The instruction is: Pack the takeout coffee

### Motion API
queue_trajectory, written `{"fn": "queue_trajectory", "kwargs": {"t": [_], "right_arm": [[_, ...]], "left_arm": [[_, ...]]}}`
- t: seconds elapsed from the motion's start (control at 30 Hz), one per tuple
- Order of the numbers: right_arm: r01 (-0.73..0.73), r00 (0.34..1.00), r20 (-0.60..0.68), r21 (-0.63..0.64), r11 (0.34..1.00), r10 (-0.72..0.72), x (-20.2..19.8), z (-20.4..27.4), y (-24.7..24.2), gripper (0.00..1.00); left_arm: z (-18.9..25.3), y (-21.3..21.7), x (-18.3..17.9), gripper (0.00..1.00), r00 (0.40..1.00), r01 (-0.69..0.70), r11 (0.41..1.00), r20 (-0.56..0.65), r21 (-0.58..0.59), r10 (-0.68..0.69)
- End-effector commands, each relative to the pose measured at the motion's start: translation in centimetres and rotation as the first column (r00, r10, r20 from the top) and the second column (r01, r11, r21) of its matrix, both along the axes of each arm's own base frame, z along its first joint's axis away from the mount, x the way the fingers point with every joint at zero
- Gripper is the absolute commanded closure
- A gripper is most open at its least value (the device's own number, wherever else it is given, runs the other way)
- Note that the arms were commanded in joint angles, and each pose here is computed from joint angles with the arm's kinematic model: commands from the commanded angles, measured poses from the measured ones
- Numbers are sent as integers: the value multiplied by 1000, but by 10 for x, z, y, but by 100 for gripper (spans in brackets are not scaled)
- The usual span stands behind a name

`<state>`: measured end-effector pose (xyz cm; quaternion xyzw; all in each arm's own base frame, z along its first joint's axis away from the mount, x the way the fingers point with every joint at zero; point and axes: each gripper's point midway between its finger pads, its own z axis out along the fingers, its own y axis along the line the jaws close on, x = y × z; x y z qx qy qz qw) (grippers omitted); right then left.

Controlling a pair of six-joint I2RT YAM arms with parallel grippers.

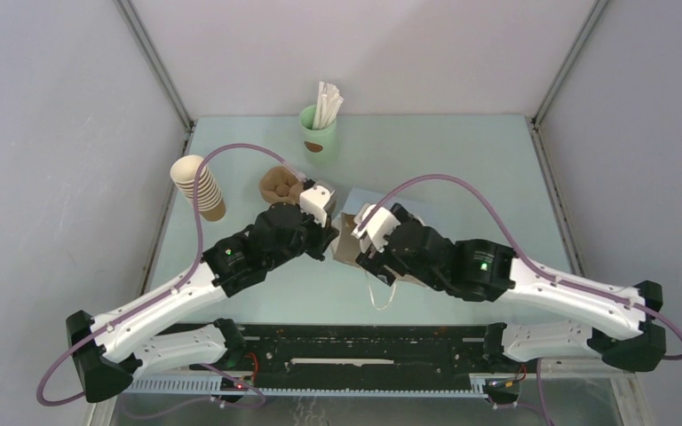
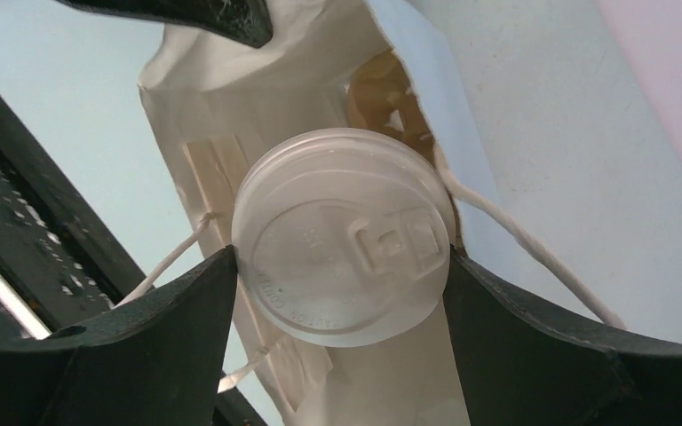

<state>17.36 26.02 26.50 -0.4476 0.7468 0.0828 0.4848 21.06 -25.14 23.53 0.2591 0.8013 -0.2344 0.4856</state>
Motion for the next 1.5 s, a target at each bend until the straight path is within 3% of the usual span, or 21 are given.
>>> {"fn": "queue_trajectory", "kwargs": {"t": [0.0,0.3,0.5,1.03,1.47], "right_arm": [[15,998,68,-133,991,-6,9,-17,1,28],[51,973,228,-322,945,26,24,-20,0,26],[27,969,235,-414,910,78,21,-37,-7,26],[13,975,207,-420,907,82,32,-45,-25,26],[-75,963,201,-434,898,178,18,-33,-19,26]], "left_arm": [[12,-5,0,100,999,24,999,41,-31,-23],[9,-5,0,100,999,24,999,31,-23,-23],[4,-4,0,100,999,21,1000,25,-15,-20],[2,-1,-1,100,998,32,999,46,0,-32],[10,-3,-3,100,997,54,998,62,-13,-53]]}}
